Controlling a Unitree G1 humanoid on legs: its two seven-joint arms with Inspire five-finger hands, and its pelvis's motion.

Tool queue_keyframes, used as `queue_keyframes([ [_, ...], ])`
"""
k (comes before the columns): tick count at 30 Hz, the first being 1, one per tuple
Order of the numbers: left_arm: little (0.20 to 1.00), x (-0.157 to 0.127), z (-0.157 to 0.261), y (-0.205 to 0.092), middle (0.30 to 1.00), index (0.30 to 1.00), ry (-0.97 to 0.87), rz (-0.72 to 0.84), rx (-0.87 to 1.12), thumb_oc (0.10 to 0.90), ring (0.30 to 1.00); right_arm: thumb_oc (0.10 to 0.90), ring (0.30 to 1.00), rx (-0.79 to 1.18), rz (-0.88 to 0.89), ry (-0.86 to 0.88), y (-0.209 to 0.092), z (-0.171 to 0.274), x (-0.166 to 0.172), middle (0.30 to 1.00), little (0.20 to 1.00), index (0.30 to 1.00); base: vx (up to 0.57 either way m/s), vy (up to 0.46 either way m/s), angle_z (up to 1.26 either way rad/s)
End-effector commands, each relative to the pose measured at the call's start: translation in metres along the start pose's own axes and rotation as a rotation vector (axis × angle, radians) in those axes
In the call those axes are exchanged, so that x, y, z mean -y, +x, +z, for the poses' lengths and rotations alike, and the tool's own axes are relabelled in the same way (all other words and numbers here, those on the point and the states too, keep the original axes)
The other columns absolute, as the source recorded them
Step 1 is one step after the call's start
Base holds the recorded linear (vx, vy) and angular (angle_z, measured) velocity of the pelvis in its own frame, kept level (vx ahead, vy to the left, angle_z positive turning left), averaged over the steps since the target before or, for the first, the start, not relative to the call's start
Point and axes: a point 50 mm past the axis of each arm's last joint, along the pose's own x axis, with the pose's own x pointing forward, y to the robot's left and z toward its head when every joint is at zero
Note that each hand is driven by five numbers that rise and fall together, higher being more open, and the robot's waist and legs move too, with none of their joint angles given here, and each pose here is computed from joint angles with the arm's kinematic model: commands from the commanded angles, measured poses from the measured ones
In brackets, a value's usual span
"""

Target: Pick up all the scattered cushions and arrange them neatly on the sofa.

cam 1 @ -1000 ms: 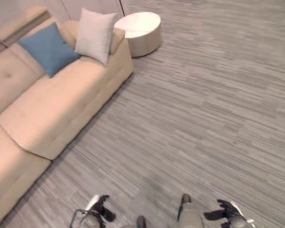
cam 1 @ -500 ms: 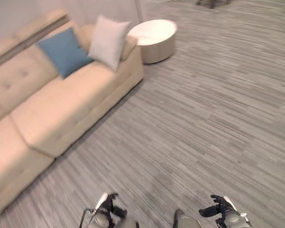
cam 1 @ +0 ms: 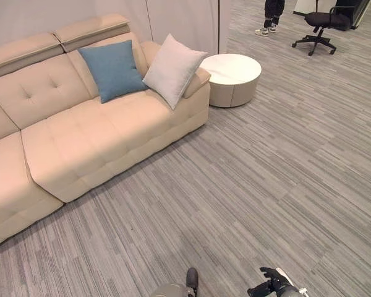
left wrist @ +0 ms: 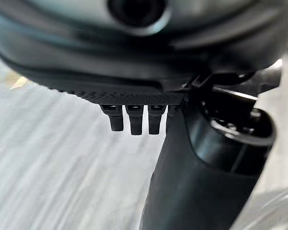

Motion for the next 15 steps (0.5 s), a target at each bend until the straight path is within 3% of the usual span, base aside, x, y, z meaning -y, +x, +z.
queue_keyframes([
  [1,0.9,-0.024,0.04,0.006,0.9,0.9,0.064,0.085,0.133,0.8,0.9,0.8,0.9,0.101,-0.124,0.082,0.003,0.027,0.043,0.9,0.9,0.9,1.62,-0.616,0.61],
  [7,0.9,-0.014,0.041,0.006,0.9,0.9,0.122,0.059,0.132,0.8,0.9,0.8,0.9,-0.026,-0.139,0.046,0.0,-0.009,0.045,0.9,0.9,0.9,0.7,-0.387,0.77],
  [12,0.9,-0.015,0.044,0.006,0.9,0.9,0.078,0.047,0.143,0.8,0.9,0.8,0.9,-0.06,-0.149,0.083,-0.002,-0.018,0.045,0.9,0.9,0.9,0.36,-0.395,0.85],
  [15,0.9,-0.02,0.048,0.006,0.9,0.9,0.078,0.068,0.163,0.8,0.9,0.8,0.9,-0.073,-0.191,0.125,-0.003,-0.02,0.057,0.9,0.9,0.9,0.43,-0.466,-0.07],
])
